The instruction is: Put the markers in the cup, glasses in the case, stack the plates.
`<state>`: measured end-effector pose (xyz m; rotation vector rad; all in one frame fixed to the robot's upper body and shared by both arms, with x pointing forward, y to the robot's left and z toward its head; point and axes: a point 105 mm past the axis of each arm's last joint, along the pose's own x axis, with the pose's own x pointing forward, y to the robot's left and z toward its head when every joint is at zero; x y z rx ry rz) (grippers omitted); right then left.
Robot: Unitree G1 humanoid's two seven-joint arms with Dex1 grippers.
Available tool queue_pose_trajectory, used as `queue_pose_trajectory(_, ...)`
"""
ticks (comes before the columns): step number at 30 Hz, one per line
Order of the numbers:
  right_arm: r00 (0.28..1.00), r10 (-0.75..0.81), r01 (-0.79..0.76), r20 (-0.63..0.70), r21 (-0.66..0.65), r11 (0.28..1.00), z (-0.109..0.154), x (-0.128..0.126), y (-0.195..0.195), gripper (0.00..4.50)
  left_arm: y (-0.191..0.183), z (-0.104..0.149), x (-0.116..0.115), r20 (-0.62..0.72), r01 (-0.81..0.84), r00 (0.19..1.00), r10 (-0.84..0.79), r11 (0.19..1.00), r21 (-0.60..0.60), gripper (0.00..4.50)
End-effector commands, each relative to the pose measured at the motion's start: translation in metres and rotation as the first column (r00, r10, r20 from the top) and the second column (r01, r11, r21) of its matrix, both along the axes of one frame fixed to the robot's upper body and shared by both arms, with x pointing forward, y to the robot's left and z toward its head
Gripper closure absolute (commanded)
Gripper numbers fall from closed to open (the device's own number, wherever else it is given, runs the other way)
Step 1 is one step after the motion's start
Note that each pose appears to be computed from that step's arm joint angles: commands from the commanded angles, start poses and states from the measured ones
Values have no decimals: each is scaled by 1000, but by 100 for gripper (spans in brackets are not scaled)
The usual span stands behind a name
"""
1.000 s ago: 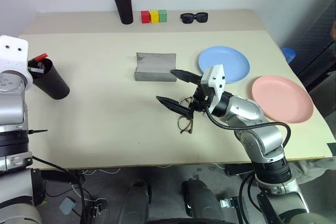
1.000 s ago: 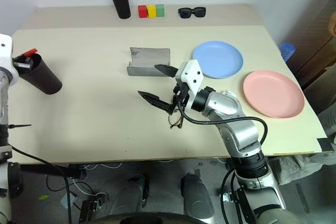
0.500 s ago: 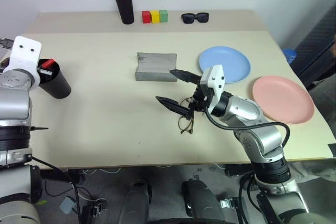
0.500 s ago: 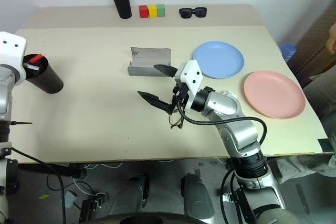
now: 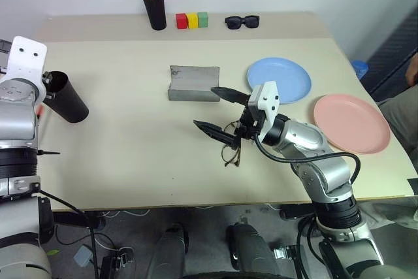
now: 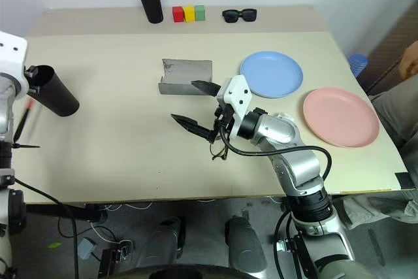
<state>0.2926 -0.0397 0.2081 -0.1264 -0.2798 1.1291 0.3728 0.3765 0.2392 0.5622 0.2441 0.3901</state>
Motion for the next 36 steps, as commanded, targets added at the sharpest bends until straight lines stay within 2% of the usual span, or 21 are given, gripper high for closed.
queue_pose_trajectory(1, 999, 17, -17, 50, 17, 1000, 11, -3, 2, 0, -2, 19, 2, 65, -3, 998, 0, 999, 44, 240)
queue_pose_trajectory(5, 998, 19, -20, 53, 19, 1000, 12, -2, 3, 0, -5, 43, 2, 227, -12, 974, 14, 1000, -11, 240)
queue_pose_trajectory(8, 998, 18, -19, 54, 20, 1000, 12, -2, 3, 0, 6, 71, -11, 399, -73, 912, 97, 994, -75, 240)
queue_pose_trajectory(10, 998, 17, -18, 55, 21, 1000, 13, -2, 3, 0, 16, 80, -21, 463, -113, 871, 165, 984, -137, 240)
queue_pose_trajectory(12, 998, 14, -16, 54, 21, 1000, 13, -2, 2, 0, 34, 84, -41, 512, -188, 814, 274, 958, -215, 191)
queue_pose_trajectory(14, 999, 13, -14, 53, 21, 1000, 13, -3, 1, 0, 48, 82, -57, 522, -242, 775, 355, 931, -273, 118)
queue_pose_trajectory(16, 999, 11, -12, 50, 21, 1000, 13, -3, 0, 0, 63, 61, -71, 463, -292, 776, 430, 894, -340, 13)
queue_pose_trajectory(17, 999, 10, -11, 49, 20, 1000, 12, -3, -1, 0, 69, 51, -77, 435, -314, 774, 461, 875, -369, 5)
queue_pose_trajectory(18, 999, 9, -10, 49, 20, 1000, 12, -3, -1, 0, 72, 45, -82, 417, -327, 772, 480, 862, -388, 5)
queue_pose_trajectory(21, 999, 9, -9, 46, 18, 1000, 12, -3, -3, 0, 74, -2, -90, 254, -328, 837, 485, 816, -476, 5)
queue_pose_trajectory(23, 999, 13, -14, 43, 15, 1000, 12, -3, -3, 0, 66, -28, -91, 158, -317, 883, 442, 809, -495, 5)
queue_pose_trajectory(27, 999, 25, -25, 38, 10, 1000, 11, -4, -1, 0, 59, -71, -94, -6, -349, 912, 411, 767, -539, 5)
queue_pose_trajectory(32, 999, 27, -28, 38, 9, 1000, 11, -3, 0, 0, 61, -85, -91, -63, -364, 916, 397, 751, -551, 5)
queue_pose_trajectory(36, 999, 24, -24, 37, 6, 1000, 9, -3, -1, 0, 57, -99, -75, -138, -354, 931, 337, 749, -561, 5)
